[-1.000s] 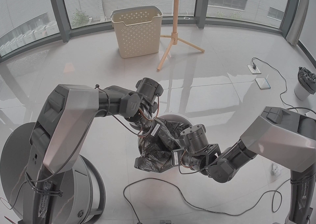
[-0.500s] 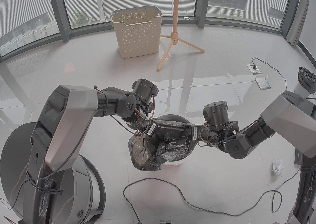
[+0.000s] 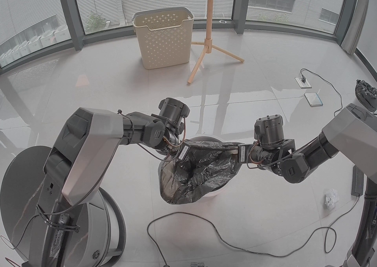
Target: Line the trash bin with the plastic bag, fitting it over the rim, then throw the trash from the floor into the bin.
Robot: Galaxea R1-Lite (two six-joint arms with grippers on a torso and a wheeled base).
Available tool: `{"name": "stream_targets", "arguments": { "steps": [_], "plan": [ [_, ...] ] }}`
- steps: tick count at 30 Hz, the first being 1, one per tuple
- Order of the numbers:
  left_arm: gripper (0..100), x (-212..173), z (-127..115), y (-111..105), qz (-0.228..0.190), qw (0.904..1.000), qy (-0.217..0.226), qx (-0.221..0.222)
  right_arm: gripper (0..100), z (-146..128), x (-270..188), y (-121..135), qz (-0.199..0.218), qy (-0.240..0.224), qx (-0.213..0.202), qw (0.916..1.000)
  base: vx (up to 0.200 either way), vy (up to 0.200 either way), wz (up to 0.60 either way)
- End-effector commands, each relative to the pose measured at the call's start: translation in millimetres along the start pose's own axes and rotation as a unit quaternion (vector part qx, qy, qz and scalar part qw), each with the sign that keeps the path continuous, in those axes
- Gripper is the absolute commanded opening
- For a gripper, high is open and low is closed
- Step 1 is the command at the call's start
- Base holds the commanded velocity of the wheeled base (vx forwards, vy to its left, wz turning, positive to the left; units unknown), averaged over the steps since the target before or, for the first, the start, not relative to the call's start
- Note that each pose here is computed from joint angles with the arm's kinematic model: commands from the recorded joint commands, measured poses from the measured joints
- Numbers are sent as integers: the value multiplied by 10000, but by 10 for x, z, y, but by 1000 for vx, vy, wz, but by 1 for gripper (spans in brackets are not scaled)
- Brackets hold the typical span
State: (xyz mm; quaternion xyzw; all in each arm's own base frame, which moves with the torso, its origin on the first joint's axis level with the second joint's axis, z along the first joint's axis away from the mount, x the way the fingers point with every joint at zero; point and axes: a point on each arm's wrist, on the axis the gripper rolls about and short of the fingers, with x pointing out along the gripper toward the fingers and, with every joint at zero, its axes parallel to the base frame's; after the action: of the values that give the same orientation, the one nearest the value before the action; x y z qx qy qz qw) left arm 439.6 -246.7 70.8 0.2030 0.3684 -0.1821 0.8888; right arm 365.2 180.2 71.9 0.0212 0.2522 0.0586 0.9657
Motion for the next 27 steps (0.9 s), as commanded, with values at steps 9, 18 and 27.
{"name": "stream_targets", "arguments": {
  "steps": [9,18,27],
  "plan": [
    [0,69,49,34,304,9989,-363,-49,0,33,3,111,149,-104,23,9998,0,0,0],
    [0,85,43,54,334,9988,-367,54,0,60,34,87,111,-145,64,9998,0,0,0],
    [0,381,-32,26,113,9969,-769,121,0,44,12,103,137,-134,132,9997,0,0,0]
  ]
}}
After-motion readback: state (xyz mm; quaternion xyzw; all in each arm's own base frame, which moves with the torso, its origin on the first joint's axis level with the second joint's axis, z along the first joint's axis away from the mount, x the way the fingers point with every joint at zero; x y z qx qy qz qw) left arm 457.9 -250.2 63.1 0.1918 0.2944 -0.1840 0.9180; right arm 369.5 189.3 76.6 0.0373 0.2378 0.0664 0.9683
